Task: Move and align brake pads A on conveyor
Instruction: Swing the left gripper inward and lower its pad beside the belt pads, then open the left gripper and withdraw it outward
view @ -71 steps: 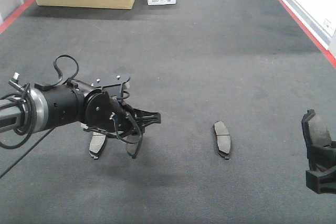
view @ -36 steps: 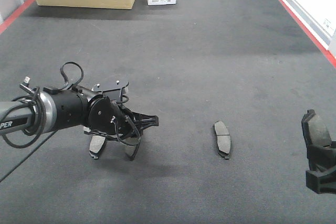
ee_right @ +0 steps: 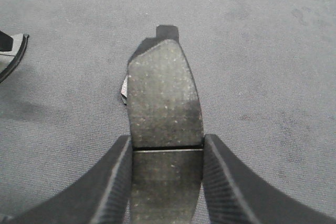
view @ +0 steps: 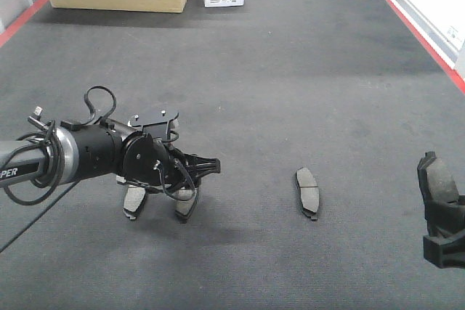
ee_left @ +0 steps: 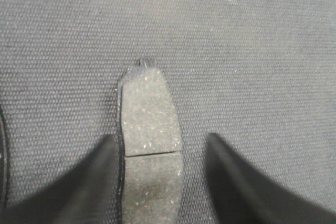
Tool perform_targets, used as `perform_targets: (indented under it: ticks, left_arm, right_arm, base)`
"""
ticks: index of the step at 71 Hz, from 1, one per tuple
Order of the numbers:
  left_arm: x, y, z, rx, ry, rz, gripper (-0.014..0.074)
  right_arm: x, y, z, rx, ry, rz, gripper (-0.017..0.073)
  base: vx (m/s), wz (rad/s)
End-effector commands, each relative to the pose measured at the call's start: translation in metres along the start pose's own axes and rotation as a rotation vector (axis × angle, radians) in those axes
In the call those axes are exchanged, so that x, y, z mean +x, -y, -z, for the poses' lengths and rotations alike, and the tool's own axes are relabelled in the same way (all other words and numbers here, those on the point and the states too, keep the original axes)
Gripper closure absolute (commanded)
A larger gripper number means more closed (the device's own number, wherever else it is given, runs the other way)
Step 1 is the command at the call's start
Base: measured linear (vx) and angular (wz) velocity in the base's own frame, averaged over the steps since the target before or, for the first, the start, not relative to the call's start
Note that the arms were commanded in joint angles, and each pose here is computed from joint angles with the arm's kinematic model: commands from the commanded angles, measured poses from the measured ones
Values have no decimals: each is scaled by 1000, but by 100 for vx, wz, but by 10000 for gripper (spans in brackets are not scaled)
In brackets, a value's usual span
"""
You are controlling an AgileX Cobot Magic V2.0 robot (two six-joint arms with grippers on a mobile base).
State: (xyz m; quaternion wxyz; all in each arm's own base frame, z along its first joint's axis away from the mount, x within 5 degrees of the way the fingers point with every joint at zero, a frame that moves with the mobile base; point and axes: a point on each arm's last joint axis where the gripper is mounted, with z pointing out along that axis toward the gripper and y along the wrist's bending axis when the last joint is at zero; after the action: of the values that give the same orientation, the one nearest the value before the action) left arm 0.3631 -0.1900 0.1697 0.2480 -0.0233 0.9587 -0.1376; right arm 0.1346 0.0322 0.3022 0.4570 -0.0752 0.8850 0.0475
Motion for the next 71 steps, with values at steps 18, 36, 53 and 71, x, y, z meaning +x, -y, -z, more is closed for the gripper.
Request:
perform_targets:
  ticks: [18,36,53,71]
  left_arm:
    - [-25,12,56,50,150,-65,104]
    - [10,1,108,40,198,-201,233]
    - [55,-26,157,63,241,-220,475]
    - [91,-50,183,75,280,-232,601]
  right_arm:
    - [-16,-1,6,-9,118,17,491]
    - [-16,-1,6,-9,118,17,491]
    - [-16,-1,6,-9,118,17,491]
    - [-16,-1,6,-9,118,17,491]
  base:
    - [0,0]
    - [0,0]
    - [0,0]
    - [0,0]
